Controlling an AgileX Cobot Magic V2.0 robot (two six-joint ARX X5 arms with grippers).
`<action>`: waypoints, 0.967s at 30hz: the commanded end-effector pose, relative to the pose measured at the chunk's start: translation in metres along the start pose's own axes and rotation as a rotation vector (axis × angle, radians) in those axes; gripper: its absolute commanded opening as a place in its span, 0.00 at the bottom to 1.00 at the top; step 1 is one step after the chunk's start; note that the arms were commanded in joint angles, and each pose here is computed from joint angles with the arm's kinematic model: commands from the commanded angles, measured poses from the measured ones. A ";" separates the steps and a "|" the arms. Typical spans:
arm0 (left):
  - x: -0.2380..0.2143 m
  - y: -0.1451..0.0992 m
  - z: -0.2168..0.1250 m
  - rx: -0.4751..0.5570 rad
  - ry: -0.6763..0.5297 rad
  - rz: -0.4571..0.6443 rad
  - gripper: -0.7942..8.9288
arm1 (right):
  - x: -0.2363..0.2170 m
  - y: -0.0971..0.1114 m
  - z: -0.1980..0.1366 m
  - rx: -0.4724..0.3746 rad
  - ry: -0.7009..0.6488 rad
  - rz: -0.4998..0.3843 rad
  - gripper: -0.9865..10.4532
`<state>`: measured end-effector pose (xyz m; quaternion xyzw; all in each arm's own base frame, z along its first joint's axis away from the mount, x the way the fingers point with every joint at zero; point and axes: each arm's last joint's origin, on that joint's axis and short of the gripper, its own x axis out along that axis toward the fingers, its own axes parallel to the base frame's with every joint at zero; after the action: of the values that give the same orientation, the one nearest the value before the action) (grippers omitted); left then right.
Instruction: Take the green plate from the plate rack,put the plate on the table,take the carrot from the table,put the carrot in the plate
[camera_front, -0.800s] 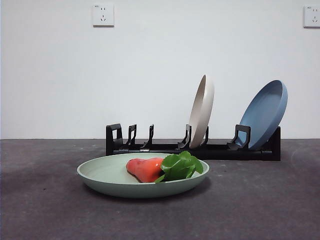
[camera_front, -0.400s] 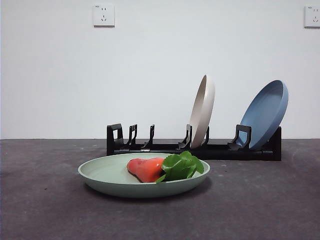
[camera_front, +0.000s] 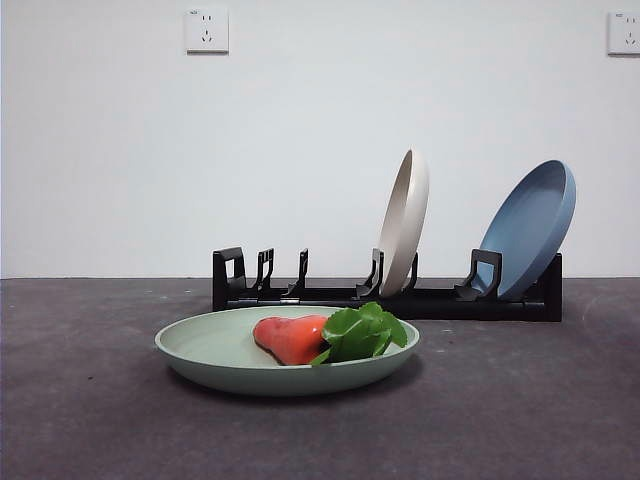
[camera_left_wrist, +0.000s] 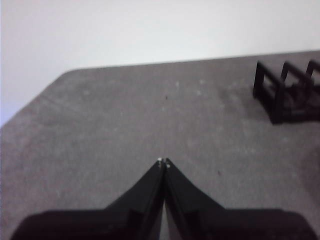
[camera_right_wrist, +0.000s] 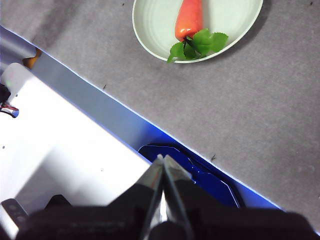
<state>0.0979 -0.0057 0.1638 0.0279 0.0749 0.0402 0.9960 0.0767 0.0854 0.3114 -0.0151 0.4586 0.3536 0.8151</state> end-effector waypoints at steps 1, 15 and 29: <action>0.001 0.000 -0.008 -0.018 0.001 0.007 0.08 | 0.000 0.000 0.000 0.003 -0.005 0.000 0.09; 0.000 -0.003 -0.016 -0.056 0.029 -0.094 0.08 | 0.000 0.000 0.000 0.003 -0.005 0.000 0.09; 0.000 -0.003 -0.016 -0.055 0.029 -0.092 0.08 | 0.000 0.000 0.000 0.003 -0.005 0.001 0.09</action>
<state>0.0956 -0.0078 0.1513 -0.0005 0.0863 -0.0043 0.9963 0.0767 0.0854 0.3114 -0.0151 0.4586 0.3536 0.8151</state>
